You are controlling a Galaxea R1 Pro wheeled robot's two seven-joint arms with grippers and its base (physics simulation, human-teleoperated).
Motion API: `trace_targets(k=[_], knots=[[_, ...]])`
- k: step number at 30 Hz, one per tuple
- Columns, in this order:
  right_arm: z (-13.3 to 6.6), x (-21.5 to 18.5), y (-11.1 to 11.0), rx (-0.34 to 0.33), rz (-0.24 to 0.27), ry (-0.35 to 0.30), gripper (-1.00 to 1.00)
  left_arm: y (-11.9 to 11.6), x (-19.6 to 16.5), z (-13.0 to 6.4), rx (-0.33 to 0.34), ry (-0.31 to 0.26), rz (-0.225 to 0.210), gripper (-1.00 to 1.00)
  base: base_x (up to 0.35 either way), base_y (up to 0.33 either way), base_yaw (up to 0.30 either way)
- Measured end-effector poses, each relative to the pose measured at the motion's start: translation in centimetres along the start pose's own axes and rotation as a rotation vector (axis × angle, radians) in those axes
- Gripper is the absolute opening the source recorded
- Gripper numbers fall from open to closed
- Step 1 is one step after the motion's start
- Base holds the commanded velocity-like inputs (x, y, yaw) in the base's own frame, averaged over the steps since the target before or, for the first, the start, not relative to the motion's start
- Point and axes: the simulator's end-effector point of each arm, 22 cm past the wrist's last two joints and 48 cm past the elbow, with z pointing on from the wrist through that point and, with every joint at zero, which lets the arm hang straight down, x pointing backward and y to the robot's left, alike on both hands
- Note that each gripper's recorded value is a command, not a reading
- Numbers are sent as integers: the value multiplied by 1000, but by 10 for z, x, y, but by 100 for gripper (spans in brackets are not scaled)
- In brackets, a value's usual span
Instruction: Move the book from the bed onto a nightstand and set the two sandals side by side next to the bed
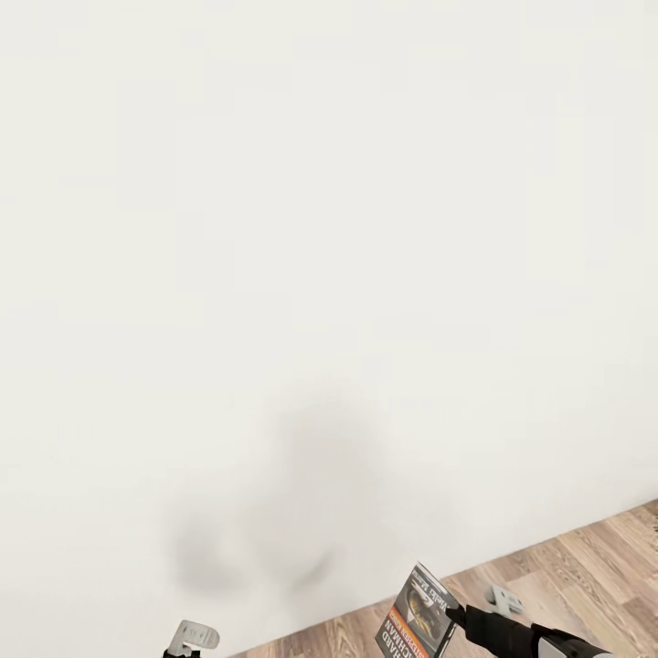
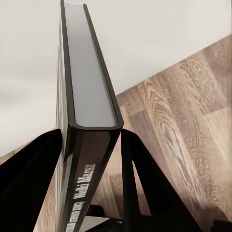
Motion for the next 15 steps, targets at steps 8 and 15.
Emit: trace_targets(k=[8, 15], knots=[[0, 0, 0, 0, 0, 0, -100, 0, 0, 0, 0, 0, 0, 100, 0, 0, -202], [0, 0, 0, 0, 0, 0, -100, 0, 0, 0, 0, 0, 0, 100, 0, 0, -202]])
